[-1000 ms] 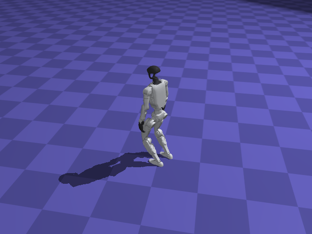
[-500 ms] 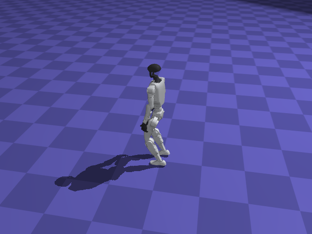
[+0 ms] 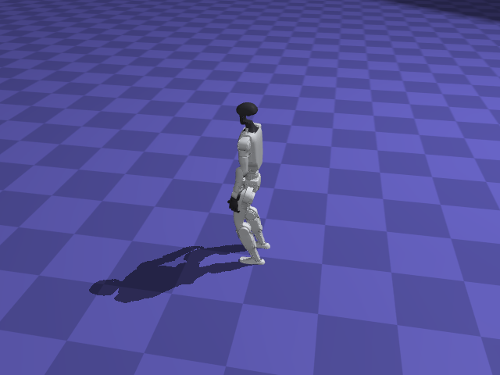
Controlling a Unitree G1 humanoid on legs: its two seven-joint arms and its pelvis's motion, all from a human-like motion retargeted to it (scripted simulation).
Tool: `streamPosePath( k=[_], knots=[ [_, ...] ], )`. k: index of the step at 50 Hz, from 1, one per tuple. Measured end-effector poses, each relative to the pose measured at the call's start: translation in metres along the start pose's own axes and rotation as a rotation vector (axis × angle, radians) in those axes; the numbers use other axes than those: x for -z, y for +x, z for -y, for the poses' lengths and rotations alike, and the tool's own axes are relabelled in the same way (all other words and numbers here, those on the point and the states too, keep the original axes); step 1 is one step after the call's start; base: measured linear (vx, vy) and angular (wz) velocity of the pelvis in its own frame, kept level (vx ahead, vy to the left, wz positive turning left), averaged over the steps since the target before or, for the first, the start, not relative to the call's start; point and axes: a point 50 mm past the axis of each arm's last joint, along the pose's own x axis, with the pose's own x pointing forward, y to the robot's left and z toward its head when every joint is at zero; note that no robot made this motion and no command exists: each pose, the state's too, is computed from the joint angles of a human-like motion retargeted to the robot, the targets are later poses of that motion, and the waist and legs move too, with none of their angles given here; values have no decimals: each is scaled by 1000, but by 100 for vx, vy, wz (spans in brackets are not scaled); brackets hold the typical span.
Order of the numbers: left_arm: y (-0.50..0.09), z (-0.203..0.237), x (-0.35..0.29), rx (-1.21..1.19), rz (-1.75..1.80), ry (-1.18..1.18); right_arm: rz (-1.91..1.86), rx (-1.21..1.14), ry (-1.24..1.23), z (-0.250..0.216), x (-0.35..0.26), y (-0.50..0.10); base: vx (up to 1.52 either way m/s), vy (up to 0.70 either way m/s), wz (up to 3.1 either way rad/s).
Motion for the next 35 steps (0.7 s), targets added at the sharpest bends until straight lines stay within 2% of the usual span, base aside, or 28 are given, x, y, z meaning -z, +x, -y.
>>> streamPosePath(
  k=[16,20,27,35],
  knots=[
    [-1,0,3,-19,12,89,6,23,-76,-2,6,-1,0,0,0],
    [-2,-1,5,-35,15,112,6,27,-135,-3,10,-1,5,0,-2],
    [0,-10,-24,-124,102,150,106,112,-307,8,-20,-2,10,1,-8],
    [-10,21,45,-83,-24,41,105,138,-310,-4,18,-10,15,0,-22]
  ],
)
